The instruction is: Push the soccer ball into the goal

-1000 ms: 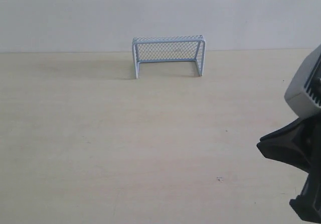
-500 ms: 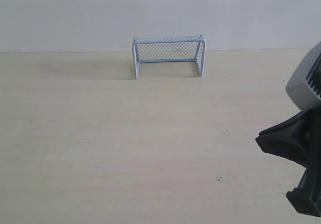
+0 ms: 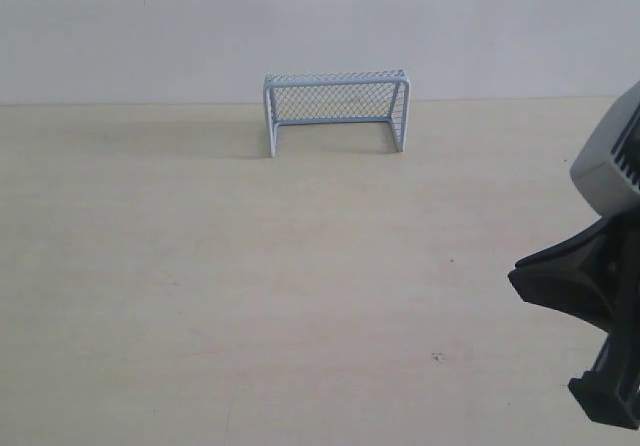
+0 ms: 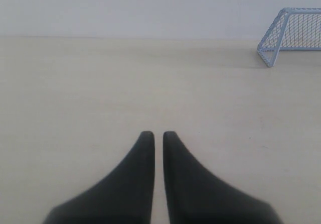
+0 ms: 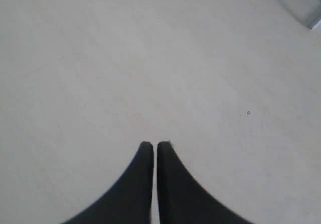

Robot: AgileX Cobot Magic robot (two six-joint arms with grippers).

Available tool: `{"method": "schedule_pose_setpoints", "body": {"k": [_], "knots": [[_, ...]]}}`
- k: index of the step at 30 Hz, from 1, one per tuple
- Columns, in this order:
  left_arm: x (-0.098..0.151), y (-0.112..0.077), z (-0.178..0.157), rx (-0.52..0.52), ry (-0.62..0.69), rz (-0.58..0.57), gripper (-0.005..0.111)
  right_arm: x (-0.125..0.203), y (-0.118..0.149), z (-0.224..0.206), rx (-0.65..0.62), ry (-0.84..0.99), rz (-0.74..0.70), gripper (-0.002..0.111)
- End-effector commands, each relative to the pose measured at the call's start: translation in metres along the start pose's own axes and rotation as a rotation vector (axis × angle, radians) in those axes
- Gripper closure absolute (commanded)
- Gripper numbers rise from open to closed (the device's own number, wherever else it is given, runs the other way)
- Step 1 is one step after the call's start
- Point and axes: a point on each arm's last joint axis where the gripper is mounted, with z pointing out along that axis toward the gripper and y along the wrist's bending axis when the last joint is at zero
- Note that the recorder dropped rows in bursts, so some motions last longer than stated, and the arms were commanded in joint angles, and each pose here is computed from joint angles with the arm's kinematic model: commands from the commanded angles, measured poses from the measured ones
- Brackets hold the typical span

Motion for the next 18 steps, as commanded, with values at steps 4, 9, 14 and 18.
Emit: {"method": "schedule_pose_setpoints", "body": {"k": [4, 9, 14, 18], "knots": [[-0.001, 0.000, -0.001, -0.001, -0.004, -0.007, 0.100, -0.002, 0.003, -0.016, 0.019, -0.088, 0.042, 0.108], [-0.001, 0.000, -0.001, -0.001, -0.004, -0.007, 0.100, 0.002, 0.001, -0.047, 0.121, -0.210, 0.073, 0.108], [-0.001, 0.000, -0.001, -0.001, -0.004, -0.007, 0.100, 0.006, 0.001, -0.066, 0.196, -0.289, 0.136, 0.108], [-0.001, 0.000, -0.001, -0.001, -0.004, -0.007, 0.100, 0.009, 0.004, -0.078, 0.233, -0.343, 0.168, 0.108]]}}
